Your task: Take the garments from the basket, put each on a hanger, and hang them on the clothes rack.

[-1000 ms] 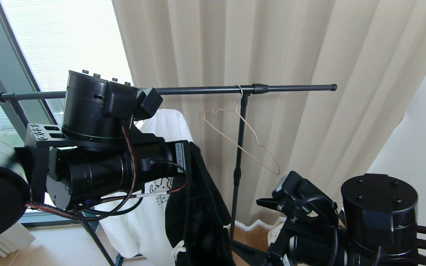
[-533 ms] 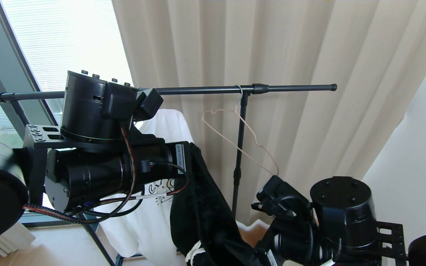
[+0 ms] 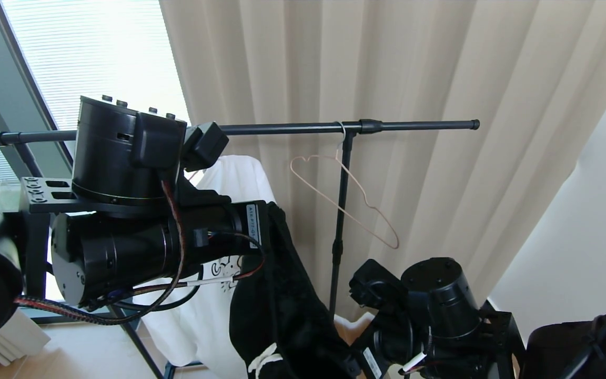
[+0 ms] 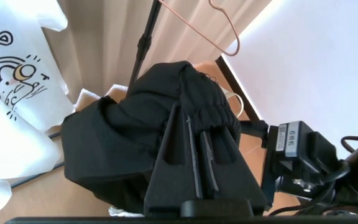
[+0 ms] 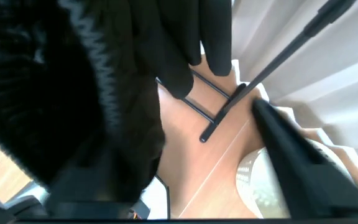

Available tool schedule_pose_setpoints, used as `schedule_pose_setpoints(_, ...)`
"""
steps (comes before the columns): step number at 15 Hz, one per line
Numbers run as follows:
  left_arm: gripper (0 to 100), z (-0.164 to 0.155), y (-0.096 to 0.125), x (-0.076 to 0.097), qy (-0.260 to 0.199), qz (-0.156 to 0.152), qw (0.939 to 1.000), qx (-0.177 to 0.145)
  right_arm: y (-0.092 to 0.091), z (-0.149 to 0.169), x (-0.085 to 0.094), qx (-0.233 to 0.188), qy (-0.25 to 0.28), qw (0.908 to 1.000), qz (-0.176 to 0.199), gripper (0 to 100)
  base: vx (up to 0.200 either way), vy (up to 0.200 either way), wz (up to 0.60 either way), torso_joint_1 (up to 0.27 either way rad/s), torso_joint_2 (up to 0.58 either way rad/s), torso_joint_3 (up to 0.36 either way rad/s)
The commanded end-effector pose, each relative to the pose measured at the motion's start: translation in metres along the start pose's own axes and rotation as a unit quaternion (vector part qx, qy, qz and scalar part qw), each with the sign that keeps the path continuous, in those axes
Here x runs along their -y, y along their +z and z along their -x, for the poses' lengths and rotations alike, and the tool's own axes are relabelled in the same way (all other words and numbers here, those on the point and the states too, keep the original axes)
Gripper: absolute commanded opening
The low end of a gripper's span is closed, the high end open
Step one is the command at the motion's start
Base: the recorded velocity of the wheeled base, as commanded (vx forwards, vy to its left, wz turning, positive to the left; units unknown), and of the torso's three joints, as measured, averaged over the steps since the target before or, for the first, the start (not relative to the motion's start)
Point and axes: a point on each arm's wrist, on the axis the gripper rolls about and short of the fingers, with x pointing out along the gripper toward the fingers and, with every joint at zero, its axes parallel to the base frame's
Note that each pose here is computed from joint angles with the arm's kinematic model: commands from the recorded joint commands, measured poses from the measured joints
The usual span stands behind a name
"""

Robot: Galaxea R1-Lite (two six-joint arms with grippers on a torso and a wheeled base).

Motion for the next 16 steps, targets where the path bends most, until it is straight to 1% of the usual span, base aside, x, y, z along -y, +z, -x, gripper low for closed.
schedule_pose_setpoints(1,0,0.001,0.000,0.000,-0.001,0.000,1.0000,0.000,-0.002,-0.003,0.002,-0.006,-0.004,1.0000,-0.001,0,0.000,0.000,0.00,0.000,0.00,0.000)
schedule_pose_setpoints(4,0,0.001,0.000,0.000,-0.002,0.001,1.0000,0.000,0.004,0.002,0.014,0.007,-0.021,0.9997,-0.013,0,0.000,0.000,0.00,0.000,0.00,0.000)
schedule_pose_setpoints(6,0,0.003,0.000,-0.001,-0.006,0.001,1.0000,-0.002,0.009,0.007,0.025,0.021,-0.036,0.9988,-0.024,0,0.000,0.000,0.00,0.000,0.00,0.000)
schedule_pose_setpoints(8,0,0.001,-0.006,-0.003,-0.010,-0.004,0.9998,-0.017,0.022,0.018,0.042,0.051,-0.058,0.9963,-0.039,0,0.000,0.000,0.00,0.000,0.00,0.000)
schedule_pose_setpoints(10,0,0.000,-0.013,-0.007,-0.016,-0.028,0.9989,-0.035,0.032,0.029,0.052,0.076,-0.073,0.9933,-0.048,0,0.000,0.000,0.00,0.000,0.00,0.000)
schedule_pose_setpoints(11,0,-0.004,-0.024,-0.013,-0.012,-0.060,0.9965,-0.056,0.041,0.042,0.059,0.101,-0.085,0.9897,-0.054,0,0.000,0.000,0.00,0.000,0.00,0.000)
schedule_pose_setpoints(12,0,-0.005,-0.032,-0.017,-0.008,-0.077,0.9946,-0.068,0.045,0.049,0.061,0.113,-0.088,0.9881,-0.055,0,0.000,0.000,0.00,0.000,0.00,0.000)
schedule_pose_setpoints(13,0,-0.005,-0.036,-0.019,-0.006,-0.085,0.9935,-0.075,0.048,0.053,0.061,0.122,-0.092,0.9867,-0.056,0,0.000,0.000,0.00,0.000,0.00,0.000)
schedule_pose_setpoints(14,0,-0.006,-0.046,-0.023,-0.004,-0.107,0.9898,-0.094,0.052,0.063,0.063,0.136,-0.110,0.9833,-0.050,0,0.000,0.000,0.00,0.000,0.00,0.000)
schedule_pose_setpoints(16,0,-0.008,-0.050,-0.023,-0.006,-0.114,0.9889,-0.095,0.054,0.069,0.063,0.145,-0.119,0.9813,-0.043,0,0.000,0.000,0.00,0.000,0.00,0.000)
